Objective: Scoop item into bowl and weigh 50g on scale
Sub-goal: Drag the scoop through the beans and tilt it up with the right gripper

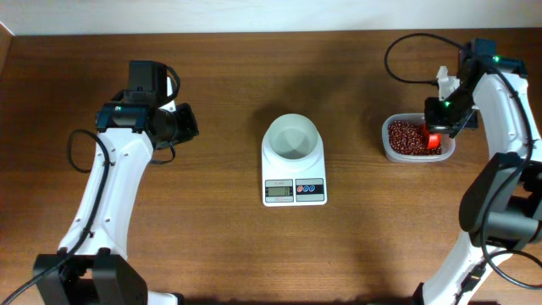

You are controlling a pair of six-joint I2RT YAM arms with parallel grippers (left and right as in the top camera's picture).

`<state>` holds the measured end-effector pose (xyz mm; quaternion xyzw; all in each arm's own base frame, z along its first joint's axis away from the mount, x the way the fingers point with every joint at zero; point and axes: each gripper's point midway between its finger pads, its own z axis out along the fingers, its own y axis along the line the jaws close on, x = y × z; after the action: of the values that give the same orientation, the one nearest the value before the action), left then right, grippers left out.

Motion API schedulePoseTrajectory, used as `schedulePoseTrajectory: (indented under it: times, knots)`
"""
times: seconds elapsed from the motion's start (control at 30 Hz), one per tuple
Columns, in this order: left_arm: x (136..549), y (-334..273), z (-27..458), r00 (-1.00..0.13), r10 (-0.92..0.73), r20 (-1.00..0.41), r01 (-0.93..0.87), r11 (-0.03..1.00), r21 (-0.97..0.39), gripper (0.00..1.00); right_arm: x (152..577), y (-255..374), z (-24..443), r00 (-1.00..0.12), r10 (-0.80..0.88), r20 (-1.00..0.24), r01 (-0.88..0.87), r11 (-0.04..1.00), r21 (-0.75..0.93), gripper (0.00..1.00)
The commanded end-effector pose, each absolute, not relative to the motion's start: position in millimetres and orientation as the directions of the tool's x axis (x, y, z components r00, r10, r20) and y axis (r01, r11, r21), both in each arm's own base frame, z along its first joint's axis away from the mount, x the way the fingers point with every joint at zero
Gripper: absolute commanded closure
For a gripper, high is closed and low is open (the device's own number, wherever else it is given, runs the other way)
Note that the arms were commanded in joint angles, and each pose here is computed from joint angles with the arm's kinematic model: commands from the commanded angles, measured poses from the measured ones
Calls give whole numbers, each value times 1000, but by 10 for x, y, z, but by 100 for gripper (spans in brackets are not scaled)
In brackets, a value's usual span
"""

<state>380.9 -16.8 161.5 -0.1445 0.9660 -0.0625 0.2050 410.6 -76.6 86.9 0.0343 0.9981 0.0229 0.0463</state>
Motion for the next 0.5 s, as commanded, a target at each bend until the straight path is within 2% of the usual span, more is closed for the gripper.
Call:
schedulePoseTrajectory:
  times: [0.0,0.47]
  knots:
    - [3826,-200,1601,-881,-287,-375,-233,955,-183,85,4133,-757,827,-989,103,-109,87,986,141,96]
    - [3826,-200,1601,-881,-287,-375,-234,955,-183,83,3987,-578,530,-983,166,-83,123,918,378,96]
